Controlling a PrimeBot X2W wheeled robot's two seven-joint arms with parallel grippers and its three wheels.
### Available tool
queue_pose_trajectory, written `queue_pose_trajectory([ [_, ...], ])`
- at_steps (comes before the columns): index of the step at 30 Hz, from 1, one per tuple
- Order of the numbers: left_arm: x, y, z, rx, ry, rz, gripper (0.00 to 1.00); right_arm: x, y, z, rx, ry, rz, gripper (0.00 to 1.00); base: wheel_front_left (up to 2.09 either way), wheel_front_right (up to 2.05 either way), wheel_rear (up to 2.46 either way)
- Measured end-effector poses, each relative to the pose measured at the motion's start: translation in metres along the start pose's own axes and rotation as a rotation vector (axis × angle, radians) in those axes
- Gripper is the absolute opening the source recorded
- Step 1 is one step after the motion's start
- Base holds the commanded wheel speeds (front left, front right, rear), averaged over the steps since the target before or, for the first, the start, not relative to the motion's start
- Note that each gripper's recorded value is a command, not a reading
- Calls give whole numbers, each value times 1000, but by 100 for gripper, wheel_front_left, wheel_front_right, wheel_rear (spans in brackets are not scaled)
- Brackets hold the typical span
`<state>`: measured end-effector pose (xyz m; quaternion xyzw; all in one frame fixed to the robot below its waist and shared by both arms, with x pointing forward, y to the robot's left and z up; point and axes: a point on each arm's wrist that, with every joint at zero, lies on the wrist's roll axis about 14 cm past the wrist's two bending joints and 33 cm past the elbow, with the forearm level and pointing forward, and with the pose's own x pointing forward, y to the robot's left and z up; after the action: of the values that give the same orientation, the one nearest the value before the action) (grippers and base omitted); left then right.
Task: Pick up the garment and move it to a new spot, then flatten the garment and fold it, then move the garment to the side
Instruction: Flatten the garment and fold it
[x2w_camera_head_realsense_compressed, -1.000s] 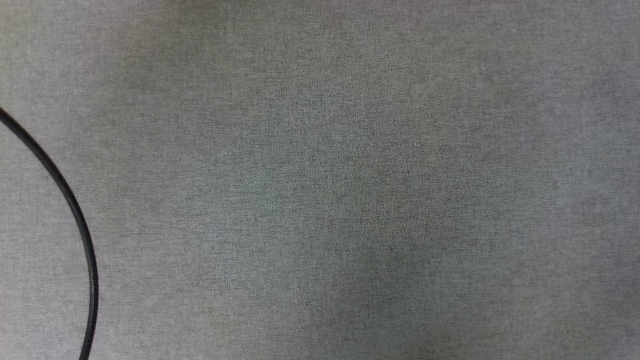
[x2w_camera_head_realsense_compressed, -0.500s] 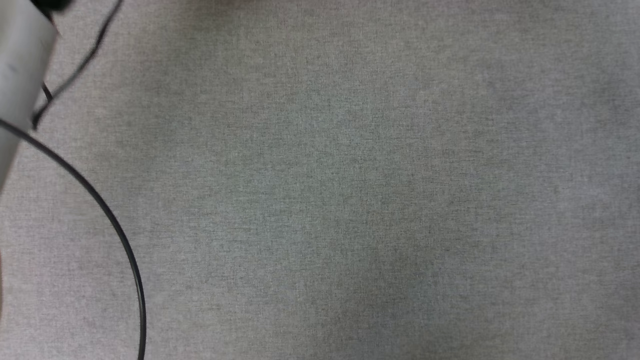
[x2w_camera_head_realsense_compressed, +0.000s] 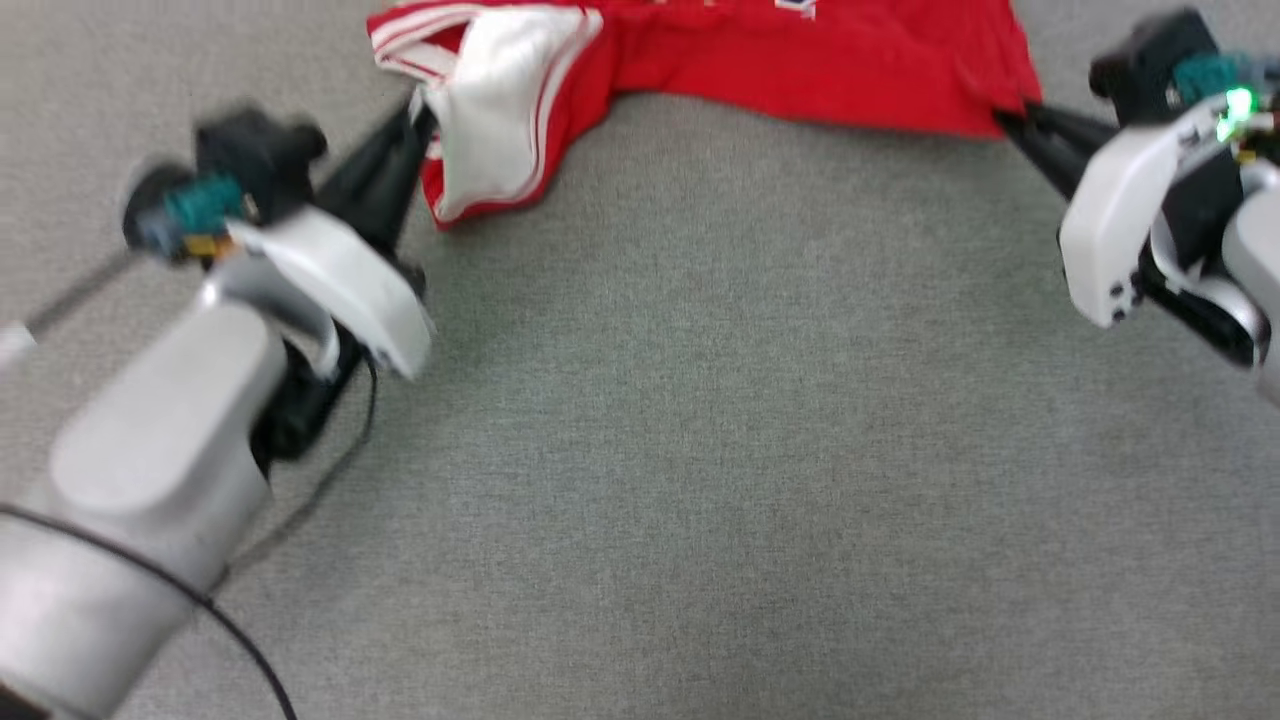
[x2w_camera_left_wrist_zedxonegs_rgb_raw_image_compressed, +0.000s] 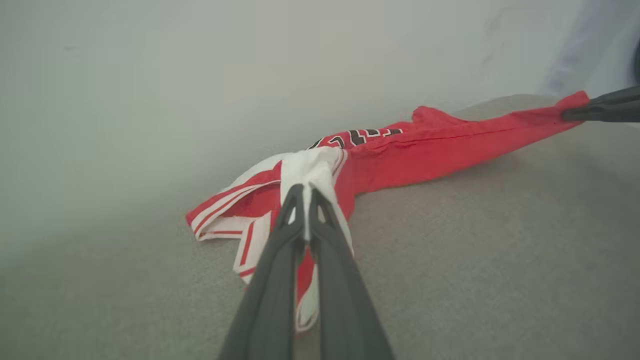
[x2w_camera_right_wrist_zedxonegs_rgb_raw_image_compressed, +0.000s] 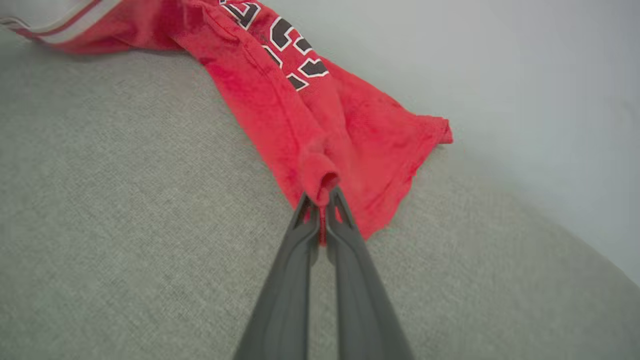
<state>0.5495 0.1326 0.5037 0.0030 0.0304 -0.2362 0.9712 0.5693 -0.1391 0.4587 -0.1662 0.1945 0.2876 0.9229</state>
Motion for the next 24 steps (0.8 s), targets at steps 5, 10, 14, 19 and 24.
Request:
queue_pose_trajectory([
  [5, -47, -28, -20, -40, 52, 10, 0, -31, 9, -21, 47, 21, -3, 0, 0, 0, 0],
  [10, -91, -49, -32, -82, 99, 31, 0, -63, 19, -42, 100, 44, -8, 0, 0, 0, 0],
  [14, -126, -66, -44, -134, 158, 45, 0, -89, 31, -63, 134, 70, -7, 0, 0, 0, 0],
  [19, -167, -70, -61, -168, 238, 95, 0, -118, 39, -86, 143, 98, -12, 0, 0, 0, 0],
  [24, -202, -84, -73, -234, 296, 137, 0, -144, 52, -107, 172, 127, -6, 0, 0, 0, 0],
])
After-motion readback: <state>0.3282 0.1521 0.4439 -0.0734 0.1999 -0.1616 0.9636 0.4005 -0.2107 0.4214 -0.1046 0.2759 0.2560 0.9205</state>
